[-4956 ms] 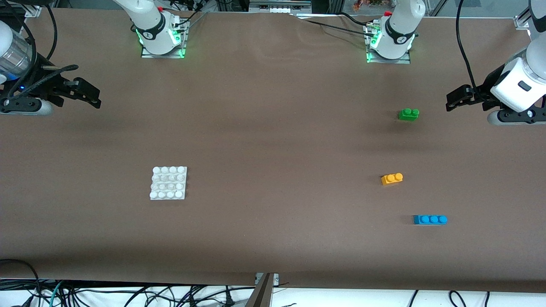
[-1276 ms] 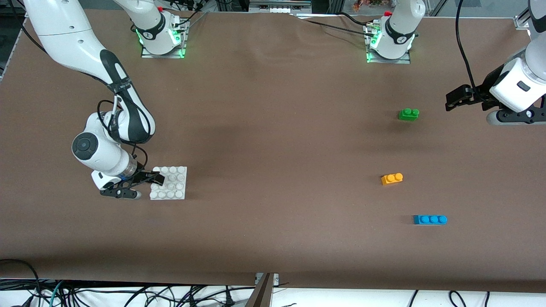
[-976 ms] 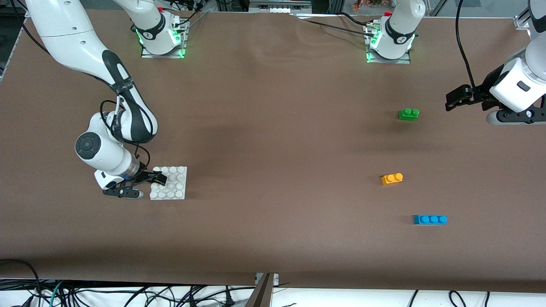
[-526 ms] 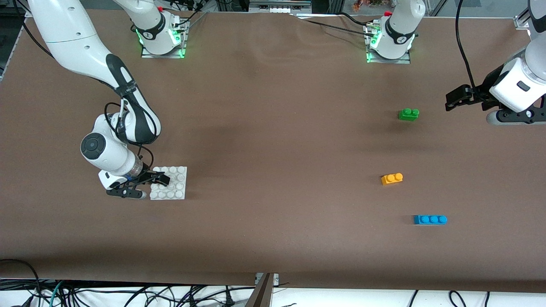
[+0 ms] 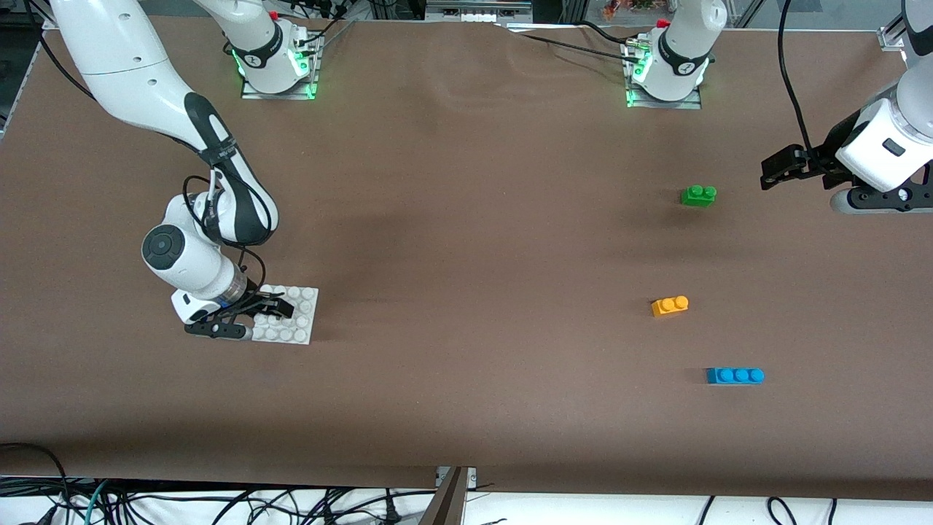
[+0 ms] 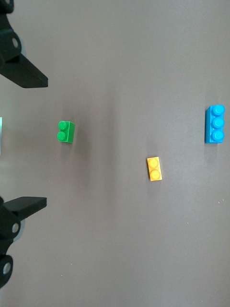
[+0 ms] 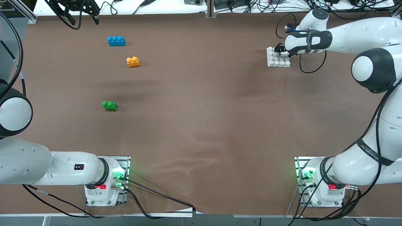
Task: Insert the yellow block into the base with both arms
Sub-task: 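Reach the right gripper down to the white studded base plate, then grasp the base plate with the right gripper and slide it toward the yellow block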
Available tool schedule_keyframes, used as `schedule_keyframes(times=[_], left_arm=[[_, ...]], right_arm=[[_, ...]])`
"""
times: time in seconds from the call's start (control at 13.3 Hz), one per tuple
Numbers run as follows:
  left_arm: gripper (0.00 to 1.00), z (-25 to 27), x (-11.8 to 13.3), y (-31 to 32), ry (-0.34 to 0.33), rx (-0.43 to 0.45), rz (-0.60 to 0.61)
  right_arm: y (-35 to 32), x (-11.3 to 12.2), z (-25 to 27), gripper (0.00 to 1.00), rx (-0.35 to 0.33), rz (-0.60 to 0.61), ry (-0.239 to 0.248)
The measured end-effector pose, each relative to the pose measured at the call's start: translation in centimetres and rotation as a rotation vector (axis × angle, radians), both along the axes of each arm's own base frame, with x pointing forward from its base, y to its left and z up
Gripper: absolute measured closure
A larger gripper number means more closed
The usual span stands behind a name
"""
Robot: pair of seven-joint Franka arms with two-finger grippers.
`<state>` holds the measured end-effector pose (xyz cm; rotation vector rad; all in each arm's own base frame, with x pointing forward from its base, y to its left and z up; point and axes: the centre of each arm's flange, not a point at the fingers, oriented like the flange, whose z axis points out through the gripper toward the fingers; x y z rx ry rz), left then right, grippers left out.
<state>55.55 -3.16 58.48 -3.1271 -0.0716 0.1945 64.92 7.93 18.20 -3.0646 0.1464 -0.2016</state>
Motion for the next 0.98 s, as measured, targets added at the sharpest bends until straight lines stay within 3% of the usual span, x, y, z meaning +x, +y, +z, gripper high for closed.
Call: schedule_keyframes(times=[0.38, 0.98], left_arm=[[0.00, 0.0, 0.0, -0.3, 0.000, 0.000, -0.005], [0.00, 0.0, 0.0, -0.4, 0.000, 0.000, -0.006]], right_arm=[[4.6, -0.3, -0.1, 0.36, 0.011, 0.039, -0.055], [18.6, -1.6, -0.4, 0.35, 0.066, 0.045, -0.082]])
